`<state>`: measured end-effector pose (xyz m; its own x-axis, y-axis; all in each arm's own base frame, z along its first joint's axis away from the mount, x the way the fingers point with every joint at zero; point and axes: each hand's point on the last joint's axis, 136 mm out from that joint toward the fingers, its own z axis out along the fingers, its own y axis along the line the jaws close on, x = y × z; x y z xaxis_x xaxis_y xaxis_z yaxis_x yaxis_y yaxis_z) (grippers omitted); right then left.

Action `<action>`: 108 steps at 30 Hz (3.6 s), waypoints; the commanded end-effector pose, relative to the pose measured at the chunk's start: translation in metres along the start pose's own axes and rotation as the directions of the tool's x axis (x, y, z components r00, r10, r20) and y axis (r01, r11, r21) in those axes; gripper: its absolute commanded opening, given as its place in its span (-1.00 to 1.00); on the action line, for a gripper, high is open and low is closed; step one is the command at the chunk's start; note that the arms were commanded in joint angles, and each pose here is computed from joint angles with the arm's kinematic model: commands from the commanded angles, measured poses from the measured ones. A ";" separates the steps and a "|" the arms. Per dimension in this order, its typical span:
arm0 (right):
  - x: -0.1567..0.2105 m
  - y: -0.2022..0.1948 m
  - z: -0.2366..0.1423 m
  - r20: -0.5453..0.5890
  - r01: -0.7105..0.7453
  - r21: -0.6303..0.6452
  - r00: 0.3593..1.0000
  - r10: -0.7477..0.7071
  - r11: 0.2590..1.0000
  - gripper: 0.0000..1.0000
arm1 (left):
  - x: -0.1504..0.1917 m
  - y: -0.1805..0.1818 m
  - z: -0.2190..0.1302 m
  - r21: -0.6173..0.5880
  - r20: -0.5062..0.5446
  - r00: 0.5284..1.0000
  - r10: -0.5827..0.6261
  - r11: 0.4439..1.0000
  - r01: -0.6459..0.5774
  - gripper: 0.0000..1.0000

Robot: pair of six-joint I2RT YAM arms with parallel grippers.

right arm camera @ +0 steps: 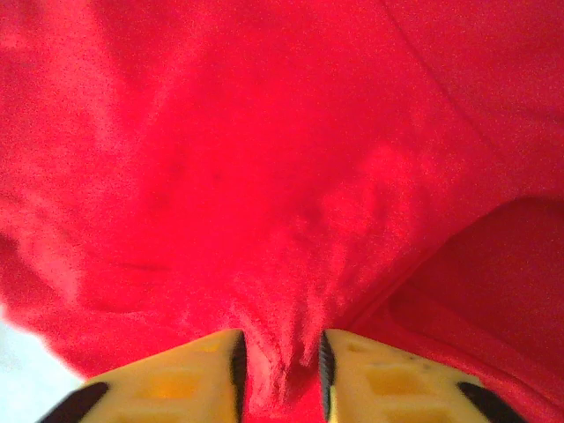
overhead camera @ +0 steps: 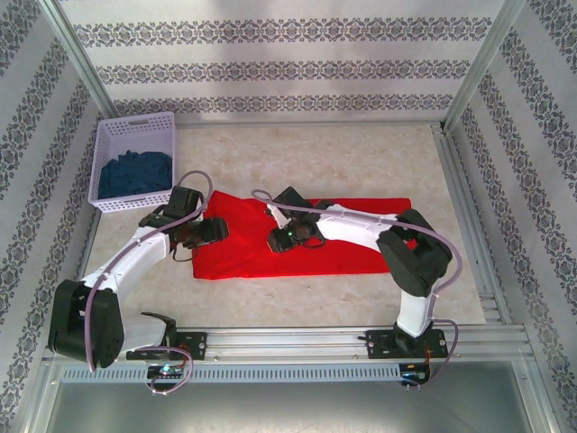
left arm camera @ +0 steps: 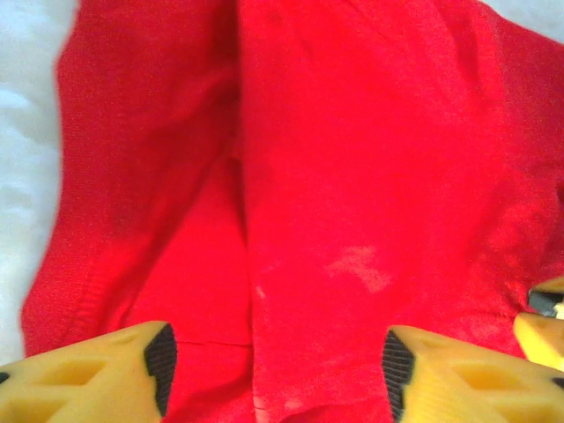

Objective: Fold the inside-out t-shirt
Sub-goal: Smooth out the T-shirt at the center of the table, then fold the T-shirt at the center of the table.

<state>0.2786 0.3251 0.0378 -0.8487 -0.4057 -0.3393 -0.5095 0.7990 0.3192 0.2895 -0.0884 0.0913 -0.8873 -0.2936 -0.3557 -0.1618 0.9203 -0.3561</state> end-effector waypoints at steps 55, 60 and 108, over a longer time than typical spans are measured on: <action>0.000 -0.019 -0.018 0.030 -0.079 -0.021 0.996 0.080 0.997 -0.44 | -0.010 -0.034 0.091 0.218 -0.099 0.982 0.163 0.966 -0.138 -0.02; -0.001 -0.019 -0.019 0.032 -0.078 -0.020 0.996 0.079 0.997 -0.44 | -0.004 -0.040 0.099 0.231 -0.113 0.981 0.160 0.964 -0.131 -0.22; -0.012 -0.135 -0.110 0.285 -0.267 0.074 0.929 0.236 0.961 -0.36 | -0.093 0.079 -0.134 -0.769 -0.227 0.911 0.343 0.511 -0.384 -1.00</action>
<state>0.3460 0.1822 0.0940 -0.8726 -0.0509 -0.4858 -0.2509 0.9001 0.3563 0.3225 0.0056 0.1827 -0.9396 0.0613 -0.3368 -0.0940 0.8998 0.4260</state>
